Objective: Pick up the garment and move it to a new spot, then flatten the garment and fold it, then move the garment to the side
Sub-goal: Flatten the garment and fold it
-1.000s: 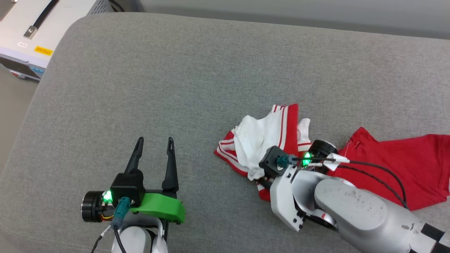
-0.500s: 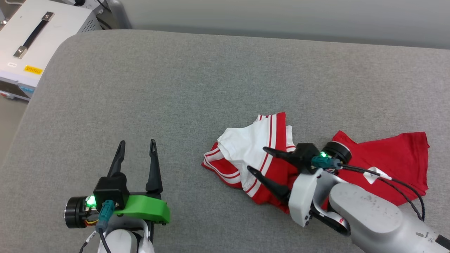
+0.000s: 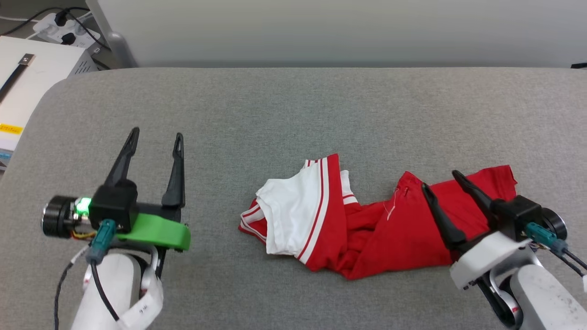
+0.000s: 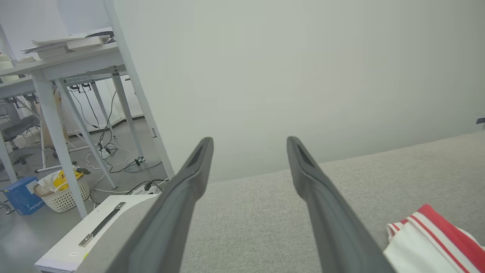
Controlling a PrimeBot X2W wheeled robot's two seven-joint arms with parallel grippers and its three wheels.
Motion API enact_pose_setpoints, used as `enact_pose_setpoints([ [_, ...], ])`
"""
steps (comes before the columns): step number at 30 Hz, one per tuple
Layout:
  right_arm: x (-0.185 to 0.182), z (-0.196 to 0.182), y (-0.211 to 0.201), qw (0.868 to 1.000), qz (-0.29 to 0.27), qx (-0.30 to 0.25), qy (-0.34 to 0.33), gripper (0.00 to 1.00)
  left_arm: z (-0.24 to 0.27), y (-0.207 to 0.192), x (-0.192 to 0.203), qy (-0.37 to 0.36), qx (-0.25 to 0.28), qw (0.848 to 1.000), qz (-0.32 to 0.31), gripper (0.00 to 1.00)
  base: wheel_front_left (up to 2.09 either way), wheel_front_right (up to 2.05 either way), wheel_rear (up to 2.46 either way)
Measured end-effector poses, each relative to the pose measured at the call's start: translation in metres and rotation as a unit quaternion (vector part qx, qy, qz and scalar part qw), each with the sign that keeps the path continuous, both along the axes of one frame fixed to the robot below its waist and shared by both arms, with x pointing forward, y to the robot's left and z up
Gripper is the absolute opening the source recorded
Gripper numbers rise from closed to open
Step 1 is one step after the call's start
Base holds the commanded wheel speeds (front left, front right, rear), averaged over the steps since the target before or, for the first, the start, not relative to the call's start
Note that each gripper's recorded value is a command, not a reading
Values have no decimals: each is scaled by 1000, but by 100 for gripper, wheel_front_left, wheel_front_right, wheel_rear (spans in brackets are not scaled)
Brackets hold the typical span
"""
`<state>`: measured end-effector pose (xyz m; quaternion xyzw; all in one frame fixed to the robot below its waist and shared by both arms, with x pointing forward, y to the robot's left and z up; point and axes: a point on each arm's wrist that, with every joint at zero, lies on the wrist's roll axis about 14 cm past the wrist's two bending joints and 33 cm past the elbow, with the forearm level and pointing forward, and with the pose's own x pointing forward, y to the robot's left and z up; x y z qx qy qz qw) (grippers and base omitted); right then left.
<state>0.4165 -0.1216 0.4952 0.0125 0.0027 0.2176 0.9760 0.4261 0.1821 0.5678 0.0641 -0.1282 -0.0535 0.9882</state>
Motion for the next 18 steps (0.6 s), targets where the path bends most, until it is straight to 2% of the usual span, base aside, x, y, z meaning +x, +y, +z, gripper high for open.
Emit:
enact_pose_setpoints([
  [6,-12,7,-40,996,-81,-4,-24,100,25,-28,30,-23,49,996,-76,100,0,0,0],
  [10,-21,5,-53,993,-114,-3,-25,100,26,-59,51,13,86,987,-131,100,0,0,0],
  [13,-27,0,-55,992,-124,-2,-15,100,9,-87,59,85,114,973,-181,100,0,0,0],
  [18,-28,-3,-57,991,-132,0,-9,100,-15,-116,67,215,144,936,-239,100,0,0,0],
])
